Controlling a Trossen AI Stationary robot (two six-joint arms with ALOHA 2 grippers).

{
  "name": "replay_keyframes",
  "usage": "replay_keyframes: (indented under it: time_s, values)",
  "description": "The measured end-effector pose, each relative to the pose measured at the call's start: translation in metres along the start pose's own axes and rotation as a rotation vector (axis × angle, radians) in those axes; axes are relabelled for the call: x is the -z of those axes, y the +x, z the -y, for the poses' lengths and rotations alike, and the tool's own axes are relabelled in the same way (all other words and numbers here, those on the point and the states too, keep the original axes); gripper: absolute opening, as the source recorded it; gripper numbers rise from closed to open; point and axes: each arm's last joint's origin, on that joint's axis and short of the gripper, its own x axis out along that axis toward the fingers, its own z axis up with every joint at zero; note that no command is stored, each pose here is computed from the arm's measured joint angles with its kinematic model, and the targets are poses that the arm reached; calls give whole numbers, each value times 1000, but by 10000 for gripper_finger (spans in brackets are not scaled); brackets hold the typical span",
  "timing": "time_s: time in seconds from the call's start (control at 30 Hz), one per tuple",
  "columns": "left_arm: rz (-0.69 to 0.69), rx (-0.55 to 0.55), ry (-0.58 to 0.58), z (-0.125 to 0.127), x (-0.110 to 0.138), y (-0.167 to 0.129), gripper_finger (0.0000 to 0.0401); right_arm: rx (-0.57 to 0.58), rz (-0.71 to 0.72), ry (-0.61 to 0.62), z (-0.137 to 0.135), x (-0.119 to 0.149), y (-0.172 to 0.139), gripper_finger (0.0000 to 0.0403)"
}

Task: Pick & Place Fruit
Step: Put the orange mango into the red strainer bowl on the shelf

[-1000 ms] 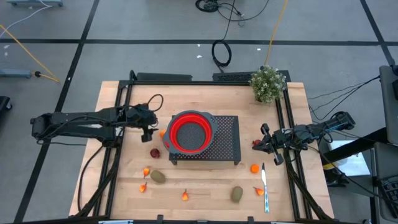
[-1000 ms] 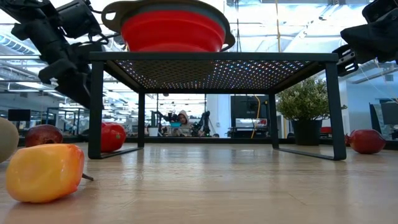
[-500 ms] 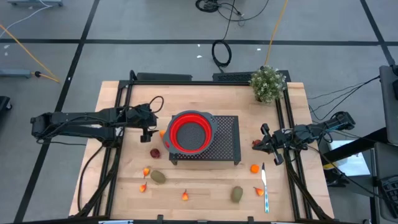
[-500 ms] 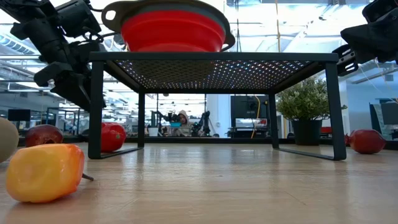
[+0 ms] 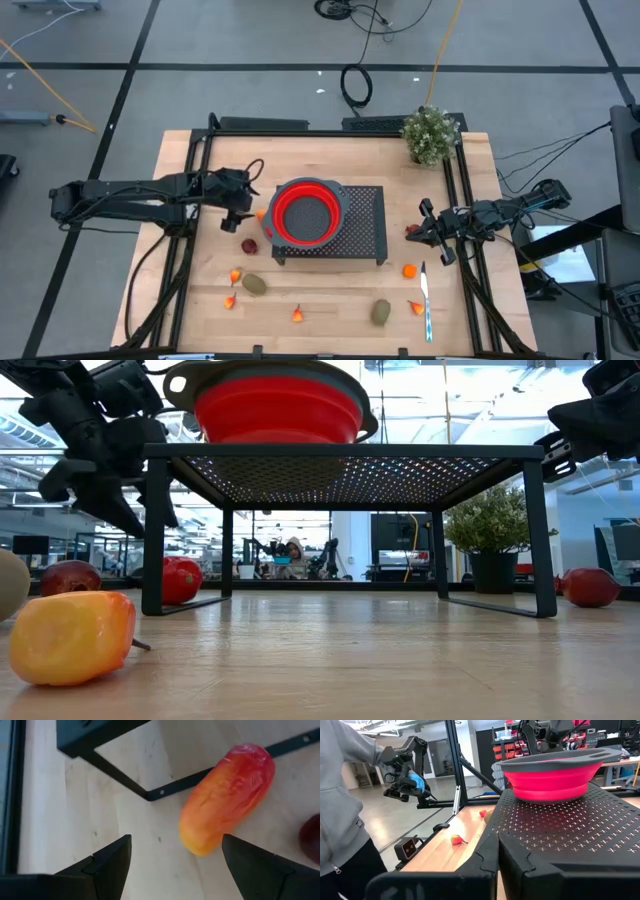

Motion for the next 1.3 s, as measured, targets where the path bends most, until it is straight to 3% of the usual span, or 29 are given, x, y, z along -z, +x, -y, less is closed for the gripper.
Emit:
replay_keyframes:
  time_s: [0.23,1.3]
  values:
    - [16,97,29,1,-2,13,310,0,0,0,0,0,0,0]
    - [70,195,101,-1,-8,46,310,0,1,52,0,0,0,0]
